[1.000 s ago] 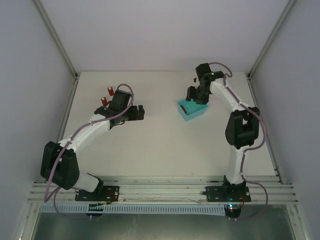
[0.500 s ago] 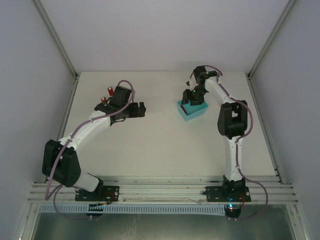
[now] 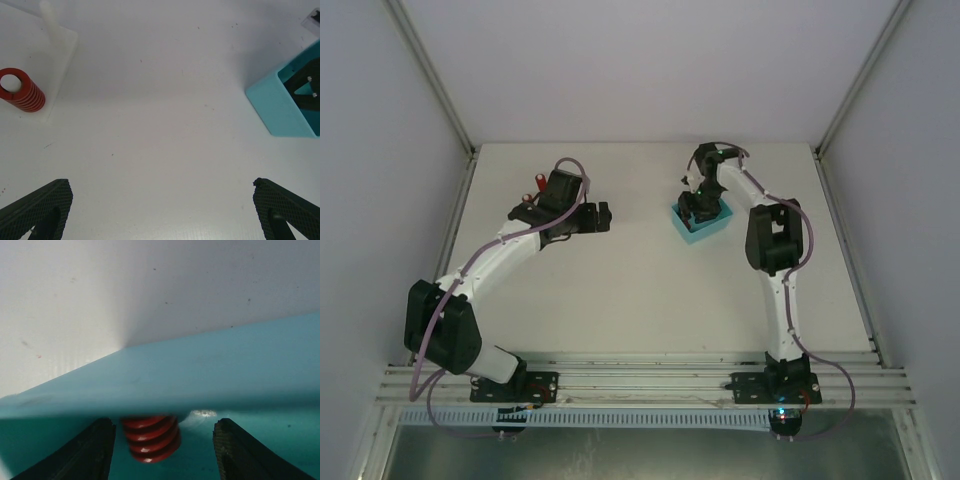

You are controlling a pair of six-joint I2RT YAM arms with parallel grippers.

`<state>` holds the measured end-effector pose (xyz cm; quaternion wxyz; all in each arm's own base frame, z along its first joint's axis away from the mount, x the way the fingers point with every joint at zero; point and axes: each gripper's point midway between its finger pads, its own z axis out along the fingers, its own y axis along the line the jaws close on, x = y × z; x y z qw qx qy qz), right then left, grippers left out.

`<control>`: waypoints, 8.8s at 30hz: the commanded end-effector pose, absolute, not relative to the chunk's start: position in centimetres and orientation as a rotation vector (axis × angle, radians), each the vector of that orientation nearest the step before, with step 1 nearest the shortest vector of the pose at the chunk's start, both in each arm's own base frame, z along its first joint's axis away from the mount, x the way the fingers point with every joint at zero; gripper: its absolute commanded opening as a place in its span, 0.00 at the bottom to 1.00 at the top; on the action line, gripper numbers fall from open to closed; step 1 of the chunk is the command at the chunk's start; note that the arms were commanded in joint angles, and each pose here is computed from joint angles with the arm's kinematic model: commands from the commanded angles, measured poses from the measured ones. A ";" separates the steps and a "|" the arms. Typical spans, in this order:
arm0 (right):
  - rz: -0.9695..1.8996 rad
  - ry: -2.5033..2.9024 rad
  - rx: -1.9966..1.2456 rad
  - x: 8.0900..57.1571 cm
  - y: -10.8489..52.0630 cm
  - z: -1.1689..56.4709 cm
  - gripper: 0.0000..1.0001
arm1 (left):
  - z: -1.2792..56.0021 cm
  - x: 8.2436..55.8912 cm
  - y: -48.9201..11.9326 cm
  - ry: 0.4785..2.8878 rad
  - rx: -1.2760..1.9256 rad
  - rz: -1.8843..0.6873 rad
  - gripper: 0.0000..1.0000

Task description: Install the large spring

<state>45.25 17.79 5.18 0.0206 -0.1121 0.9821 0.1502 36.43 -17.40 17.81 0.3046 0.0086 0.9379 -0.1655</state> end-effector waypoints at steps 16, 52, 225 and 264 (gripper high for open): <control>0.273 3.064 -0.369 46.2 16.2 2.1 0.32 | 19.2 36.5 -17.4 2.467 0.010 -0.438 0.99; 0.530 2.184 -0.693 39.9 24.0 24.7 0.15 | 29.3 39.1 -24.1 2.156 0.069 -1.095 0.75; -0.077 2.023 0.176 45.0 -3.3 13.9 0.99 | 15.7 46.7 0.0 1.788 -0.132 0.138 0.99; 0.026 1.963 -0.012 40.6 0.0 8.6 0.99 | 12.1 38.3 0.5 1.736 -0.062 0.045 0.99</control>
